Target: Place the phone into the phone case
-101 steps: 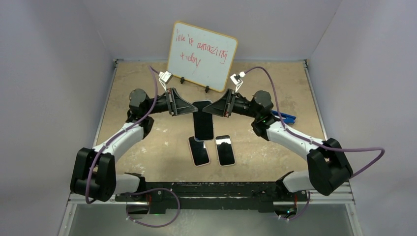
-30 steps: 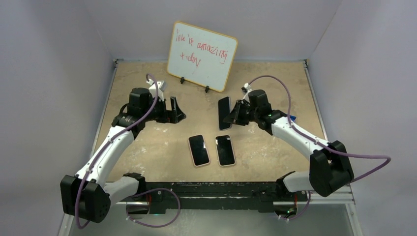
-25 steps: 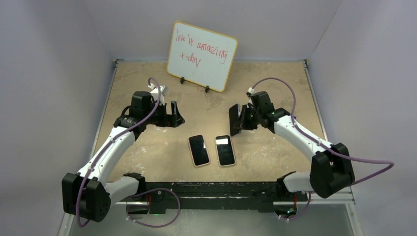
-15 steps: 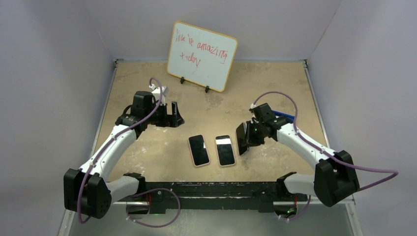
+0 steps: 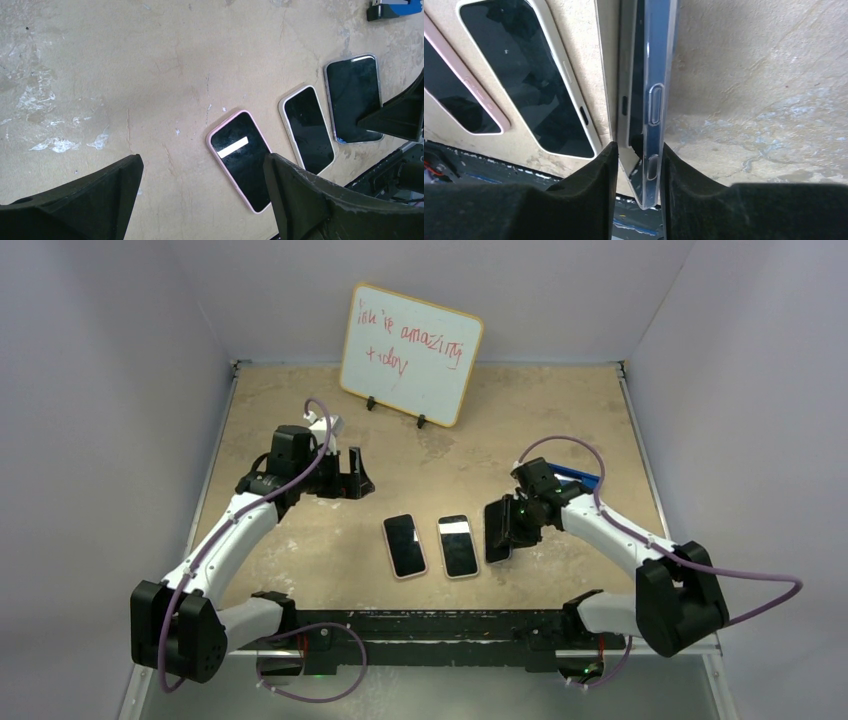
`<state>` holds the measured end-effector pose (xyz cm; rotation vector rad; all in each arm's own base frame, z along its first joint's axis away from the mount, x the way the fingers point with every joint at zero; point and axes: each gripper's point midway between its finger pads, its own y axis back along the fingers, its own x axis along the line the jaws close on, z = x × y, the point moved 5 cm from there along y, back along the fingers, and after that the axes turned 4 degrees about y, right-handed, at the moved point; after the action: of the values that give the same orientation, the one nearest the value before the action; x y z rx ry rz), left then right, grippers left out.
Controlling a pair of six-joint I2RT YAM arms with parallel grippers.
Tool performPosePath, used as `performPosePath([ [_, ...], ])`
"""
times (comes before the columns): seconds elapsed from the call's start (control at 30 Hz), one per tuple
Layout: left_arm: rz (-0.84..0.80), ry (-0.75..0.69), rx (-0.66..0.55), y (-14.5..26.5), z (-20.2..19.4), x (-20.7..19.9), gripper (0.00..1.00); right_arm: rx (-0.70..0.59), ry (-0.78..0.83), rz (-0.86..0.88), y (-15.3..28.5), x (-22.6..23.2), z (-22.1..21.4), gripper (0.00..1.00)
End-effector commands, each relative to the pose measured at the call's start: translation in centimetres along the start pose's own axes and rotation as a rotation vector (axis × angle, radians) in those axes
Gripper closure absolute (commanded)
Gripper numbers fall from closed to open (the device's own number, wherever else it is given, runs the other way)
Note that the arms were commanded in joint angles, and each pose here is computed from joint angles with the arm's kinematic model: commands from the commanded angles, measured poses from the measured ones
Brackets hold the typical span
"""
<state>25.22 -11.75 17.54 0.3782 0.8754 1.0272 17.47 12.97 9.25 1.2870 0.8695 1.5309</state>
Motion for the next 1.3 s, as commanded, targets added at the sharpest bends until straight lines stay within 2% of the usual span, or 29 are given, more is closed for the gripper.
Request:
performPosePath([
  [0.0,-0.012,-0.02,-0.033,0.3,0.9,-0.3,0.04,-0.031,-0.014,-0.055,0.7,-0.7,0.2,0.61],
  [0.27,-0.025,-0.004,-0.039,0.6,1.0,-0.6,0.05,-0.094,-0.018,-0.111,2.3,-1.2,0.6,0.42],
  [0.53,-0.078,0.021,-0.096,2.0,2.2,-2.2,0.04,-0.231,0.025,-0.039,5.9,0.6,2.5,0.02],
  [0.97,-0.196,0.015,-0.234,7.0,7.7,-6.8,0.04,-0.672,0.072,0.115,15.4,3.3,5.2,0.01],
  [1.27,-0.298,-0.015,-0.454,11.7,10.1,-9.6,0.04,-0.896,0.056,0.222,21.4,4.3,4.6,0.01],
])
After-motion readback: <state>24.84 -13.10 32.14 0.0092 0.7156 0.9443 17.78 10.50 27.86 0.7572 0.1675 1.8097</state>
